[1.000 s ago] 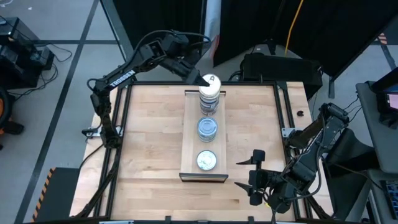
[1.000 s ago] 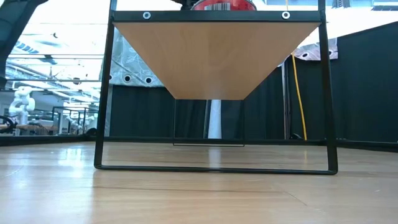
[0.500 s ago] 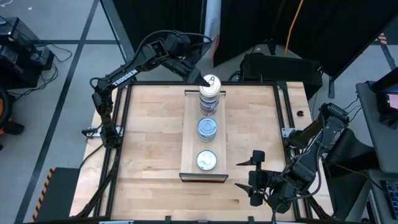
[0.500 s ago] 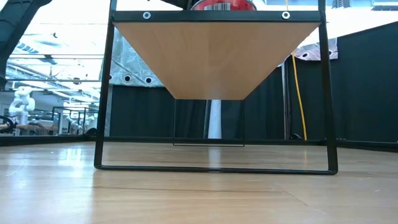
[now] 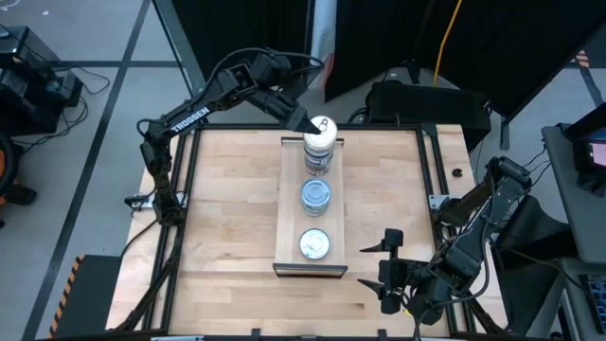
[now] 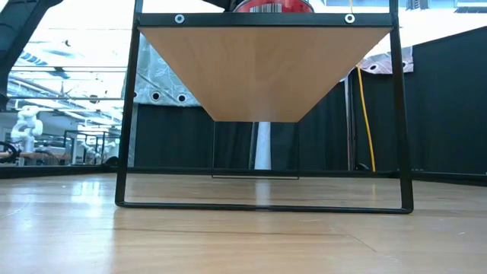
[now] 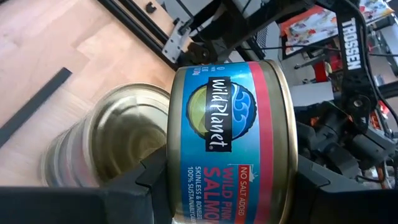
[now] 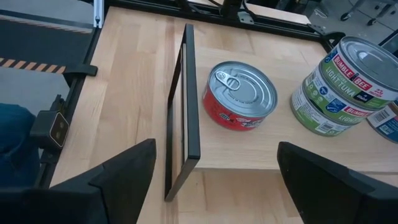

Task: Stack canned seafood by type on shelf
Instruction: Stack the blue-pink tuna can on the other blue-pink tuna can

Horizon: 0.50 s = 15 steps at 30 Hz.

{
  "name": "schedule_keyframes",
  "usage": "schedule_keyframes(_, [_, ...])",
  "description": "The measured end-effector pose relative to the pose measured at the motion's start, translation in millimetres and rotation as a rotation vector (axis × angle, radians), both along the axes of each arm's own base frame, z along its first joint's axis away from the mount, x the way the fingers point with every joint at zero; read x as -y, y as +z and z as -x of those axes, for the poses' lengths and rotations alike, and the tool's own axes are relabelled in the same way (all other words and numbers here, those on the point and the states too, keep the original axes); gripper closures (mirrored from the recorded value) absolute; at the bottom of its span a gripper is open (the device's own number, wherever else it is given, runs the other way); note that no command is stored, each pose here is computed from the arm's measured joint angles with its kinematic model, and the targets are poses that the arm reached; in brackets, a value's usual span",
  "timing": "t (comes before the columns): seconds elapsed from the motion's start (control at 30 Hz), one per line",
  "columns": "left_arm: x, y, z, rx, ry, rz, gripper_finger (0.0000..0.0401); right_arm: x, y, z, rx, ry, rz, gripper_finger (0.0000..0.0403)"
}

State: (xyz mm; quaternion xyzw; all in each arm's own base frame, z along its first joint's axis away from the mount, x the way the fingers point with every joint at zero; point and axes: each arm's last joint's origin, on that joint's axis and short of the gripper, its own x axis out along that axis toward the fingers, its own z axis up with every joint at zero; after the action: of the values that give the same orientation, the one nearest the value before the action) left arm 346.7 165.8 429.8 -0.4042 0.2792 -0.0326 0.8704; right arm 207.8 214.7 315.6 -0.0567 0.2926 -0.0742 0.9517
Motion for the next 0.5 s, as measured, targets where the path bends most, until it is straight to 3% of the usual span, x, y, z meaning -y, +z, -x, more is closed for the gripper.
schedule_keyframes(0.5, [-1.6, -3.6, 2.6, -0.052, 0.043, -0.012, 0.0202, 0.0, 0.0, 0.0, 0.001, -0.002, -0.003, 0.0074])
